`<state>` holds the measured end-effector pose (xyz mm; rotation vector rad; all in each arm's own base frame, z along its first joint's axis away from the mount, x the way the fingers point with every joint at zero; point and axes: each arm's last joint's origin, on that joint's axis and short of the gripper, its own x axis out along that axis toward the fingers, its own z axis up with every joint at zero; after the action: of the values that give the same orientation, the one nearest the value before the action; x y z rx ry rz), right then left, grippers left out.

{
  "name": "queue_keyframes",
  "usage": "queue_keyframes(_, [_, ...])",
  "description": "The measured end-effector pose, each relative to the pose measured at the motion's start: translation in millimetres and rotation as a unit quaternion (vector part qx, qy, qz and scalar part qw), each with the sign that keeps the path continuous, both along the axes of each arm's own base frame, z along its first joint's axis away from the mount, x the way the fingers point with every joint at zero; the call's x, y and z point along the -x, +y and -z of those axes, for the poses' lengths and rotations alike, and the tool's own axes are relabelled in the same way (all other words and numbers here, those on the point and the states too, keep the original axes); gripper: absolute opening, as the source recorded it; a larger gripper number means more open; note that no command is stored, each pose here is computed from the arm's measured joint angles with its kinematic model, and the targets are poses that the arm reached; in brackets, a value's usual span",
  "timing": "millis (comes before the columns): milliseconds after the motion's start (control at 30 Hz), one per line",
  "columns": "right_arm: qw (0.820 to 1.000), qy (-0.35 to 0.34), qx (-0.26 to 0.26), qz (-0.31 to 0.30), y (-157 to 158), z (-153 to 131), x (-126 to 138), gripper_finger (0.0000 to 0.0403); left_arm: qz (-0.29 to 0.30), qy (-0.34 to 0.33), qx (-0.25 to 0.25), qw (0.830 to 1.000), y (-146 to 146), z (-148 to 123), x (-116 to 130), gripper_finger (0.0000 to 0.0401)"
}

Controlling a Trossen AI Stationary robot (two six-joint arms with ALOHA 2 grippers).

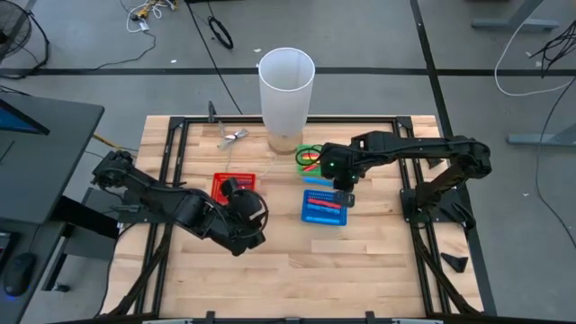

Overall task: Pick & Place Markers
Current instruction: Put the blue highlighter into the blue bin

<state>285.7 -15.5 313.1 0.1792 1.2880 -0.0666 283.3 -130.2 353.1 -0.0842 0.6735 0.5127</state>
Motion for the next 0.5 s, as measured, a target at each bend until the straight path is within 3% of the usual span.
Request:
queue_keyframes(233, [0.999,0.028,0.021,-0.021,-0.7,1.4,5.2,0.0054,-0.011,-0.012,0.013,1.0,0.9,-0.6,-1.6,0.0204])
queue_keyframes(500, [0.999,-0.002,0.045,-0.028,8.7,2.5,-1.4,0.0054,-0.011,-0.014,0.014,1.0,0.8,-0.7,-1.8,0.0204])
